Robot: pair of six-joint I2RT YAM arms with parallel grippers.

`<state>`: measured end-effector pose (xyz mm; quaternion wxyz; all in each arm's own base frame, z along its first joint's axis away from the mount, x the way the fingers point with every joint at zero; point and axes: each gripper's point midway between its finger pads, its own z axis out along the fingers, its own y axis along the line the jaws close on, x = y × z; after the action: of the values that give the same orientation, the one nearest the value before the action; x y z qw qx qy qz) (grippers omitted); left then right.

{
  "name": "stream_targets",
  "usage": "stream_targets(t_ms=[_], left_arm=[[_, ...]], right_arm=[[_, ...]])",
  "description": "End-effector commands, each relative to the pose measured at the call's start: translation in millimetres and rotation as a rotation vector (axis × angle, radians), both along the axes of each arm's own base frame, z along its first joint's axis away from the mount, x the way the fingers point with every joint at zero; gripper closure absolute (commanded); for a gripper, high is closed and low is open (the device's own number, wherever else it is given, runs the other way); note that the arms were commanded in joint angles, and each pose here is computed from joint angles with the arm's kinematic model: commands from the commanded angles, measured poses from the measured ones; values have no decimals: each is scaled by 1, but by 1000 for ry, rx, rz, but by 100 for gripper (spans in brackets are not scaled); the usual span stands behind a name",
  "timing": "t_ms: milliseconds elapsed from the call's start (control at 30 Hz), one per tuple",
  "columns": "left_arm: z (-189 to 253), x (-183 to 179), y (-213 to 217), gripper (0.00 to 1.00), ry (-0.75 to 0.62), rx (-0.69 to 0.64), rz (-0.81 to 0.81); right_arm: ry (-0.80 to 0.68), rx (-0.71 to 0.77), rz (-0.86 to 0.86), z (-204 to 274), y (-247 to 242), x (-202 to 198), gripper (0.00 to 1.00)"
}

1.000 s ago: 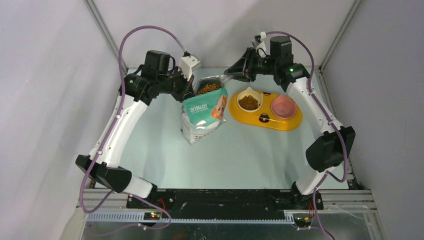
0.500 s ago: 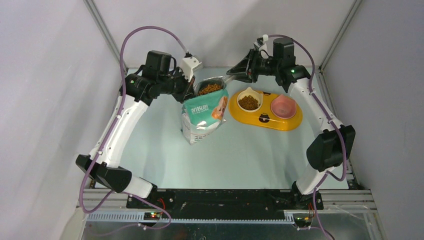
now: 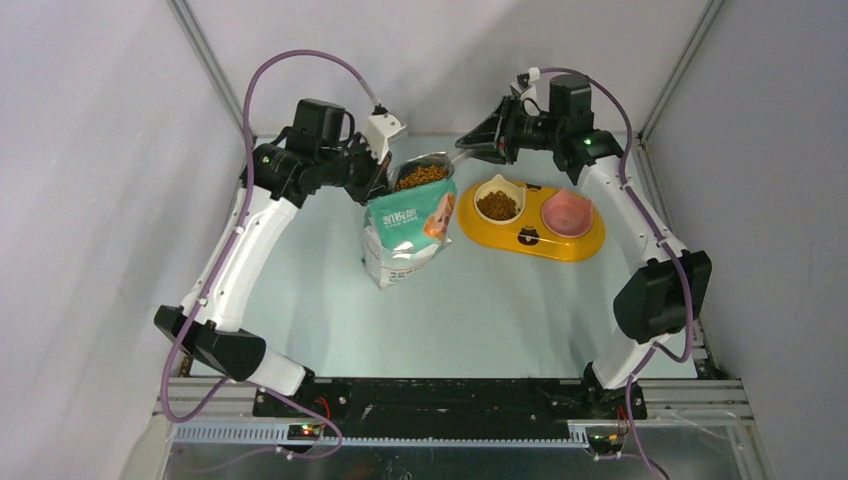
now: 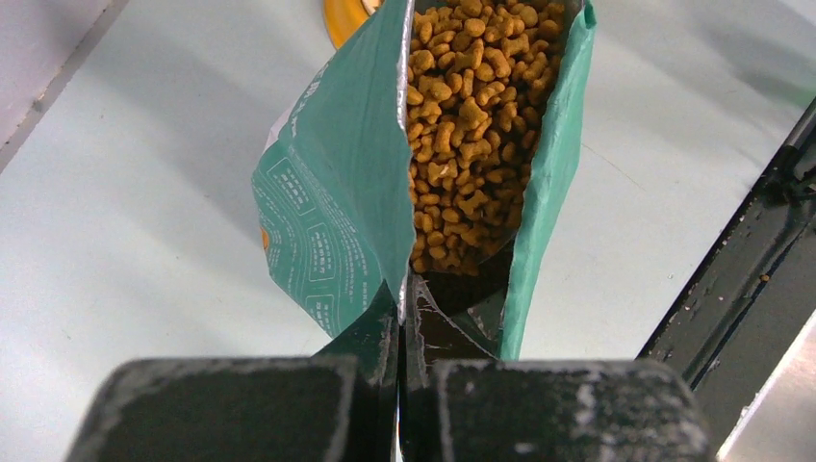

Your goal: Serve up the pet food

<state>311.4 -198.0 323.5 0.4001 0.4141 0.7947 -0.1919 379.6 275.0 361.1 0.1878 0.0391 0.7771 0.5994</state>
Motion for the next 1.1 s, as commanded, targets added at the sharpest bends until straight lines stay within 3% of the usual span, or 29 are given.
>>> stream_targets(t_ms=[0, 267, 1067], left_arm=[[7, 0, 11, 100, -26, 35, 7], [7, -5, 13, 100, -39, 30, 6], [7, -9, 11, 100, -38, 11, 5]], right_arm=[[-119, -82, -111, 23, -25, 3, 100], [-156, -239, -177, 8, -28, 3, 100], [-343, -317, -209, 41, -20, -12, 100]])
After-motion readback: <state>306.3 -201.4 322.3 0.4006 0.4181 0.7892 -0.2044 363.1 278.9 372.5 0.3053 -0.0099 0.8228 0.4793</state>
